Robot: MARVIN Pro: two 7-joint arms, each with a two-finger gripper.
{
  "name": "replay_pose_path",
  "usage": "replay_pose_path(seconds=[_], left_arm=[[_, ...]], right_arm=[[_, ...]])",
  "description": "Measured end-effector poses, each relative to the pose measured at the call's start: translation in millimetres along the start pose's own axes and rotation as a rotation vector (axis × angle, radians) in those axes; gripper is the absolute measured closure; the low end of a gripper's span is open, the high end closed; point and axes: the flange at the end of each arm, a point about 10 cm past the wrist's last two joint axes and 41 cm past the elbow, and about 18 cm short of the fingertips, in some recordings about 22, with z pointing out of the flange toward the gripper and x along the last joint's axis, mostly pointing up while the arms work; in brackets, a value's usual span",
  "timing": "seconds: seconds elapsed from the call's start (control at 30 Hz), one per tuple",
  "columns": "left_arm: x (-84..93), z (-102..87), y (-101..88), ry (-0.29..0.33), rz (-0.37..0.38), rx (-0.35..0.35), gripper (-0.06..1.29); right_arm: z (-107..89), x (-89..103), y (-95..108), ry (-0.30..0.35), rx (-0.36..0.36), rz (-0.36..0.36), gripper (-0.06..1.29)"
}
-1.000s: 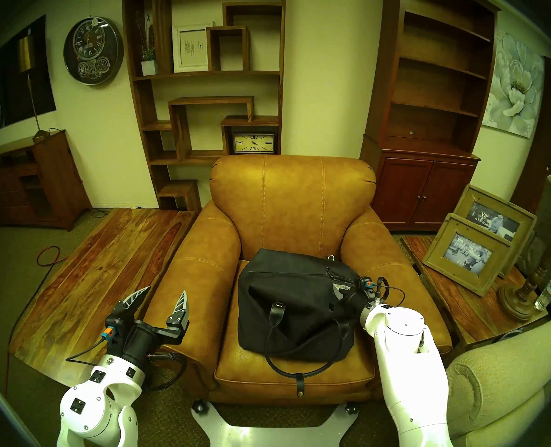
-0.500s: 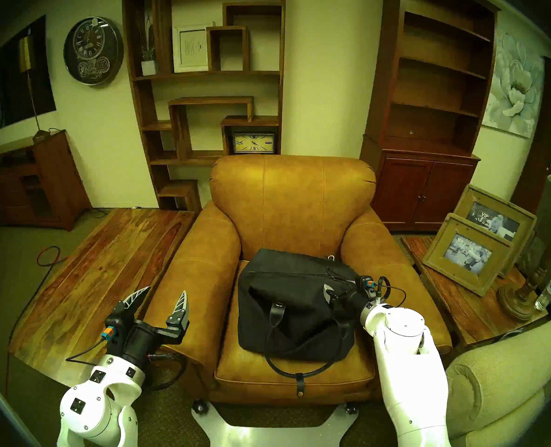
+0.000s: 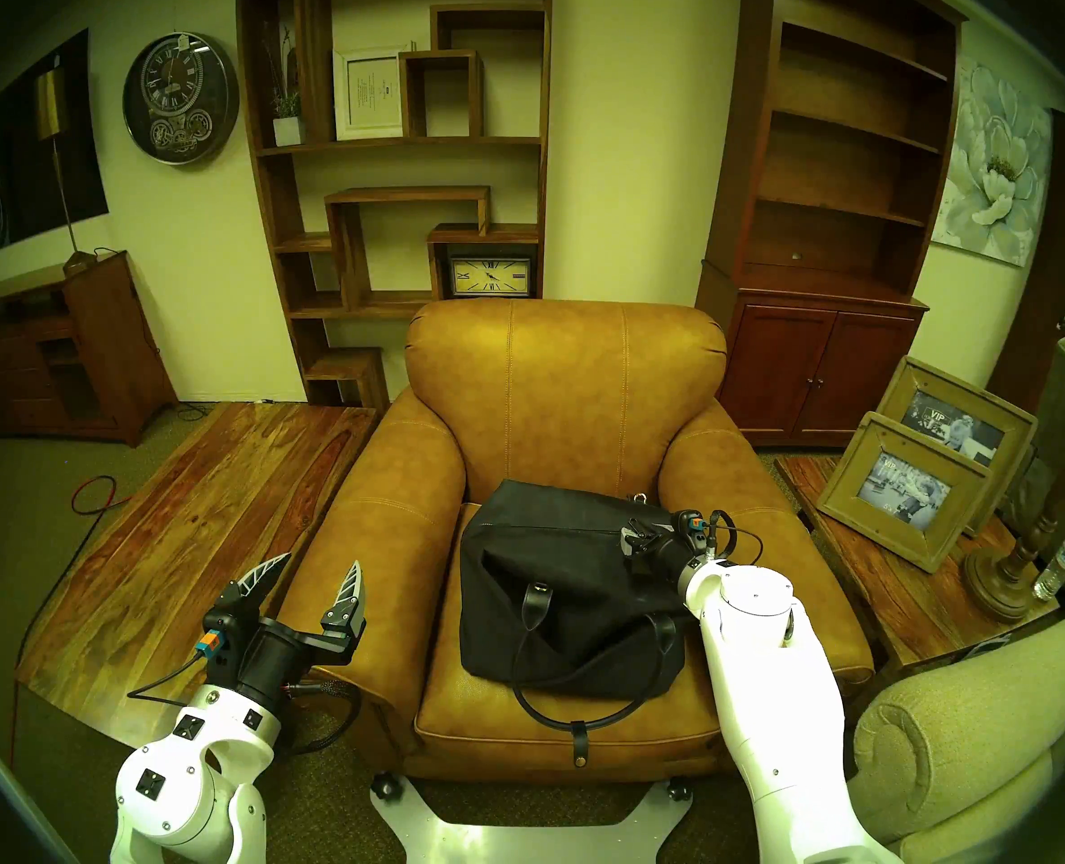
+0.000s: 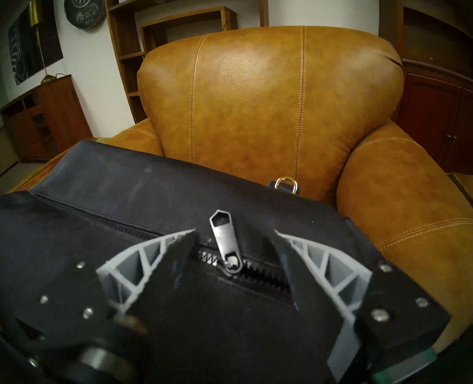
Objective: Open a bag with a zipper
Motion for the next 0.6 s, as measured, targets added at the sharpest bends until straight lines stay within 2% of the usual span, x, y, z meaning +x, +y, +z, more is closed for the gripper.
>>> replay_pose_path(seconds=[0.2,0.23,0.3,0.53,0.6], left_arm=[[0.0,0.1,0.0,0.0,0.0,0.0,-0.04],[0.0,0.1,0.0,0.0,0.0,0.0,-0.04],[0.1,0.1,0.0,0.0,0.0,0.0,-0.04],[0.2,0.1,0.0,0.001,0.0,0.0,-0.04],[0.3,0.1,0.1,0.001,0.0,0.0,-0.04]], right_arm=[[7.4,5.1,8.5,-0.054,0.033,0.015,0.43],[8.4,6.2,10.4,-0.067,0.043,0.018,0.5],[9.4,7.9,13.2,-0.086,0.063,0.022,0.74],[7.1,15.4,18.8,-0.097,0.105,0.035,0.89],[5.5,17.8,20.6,-0.09,0.107,0.043,1.06]])
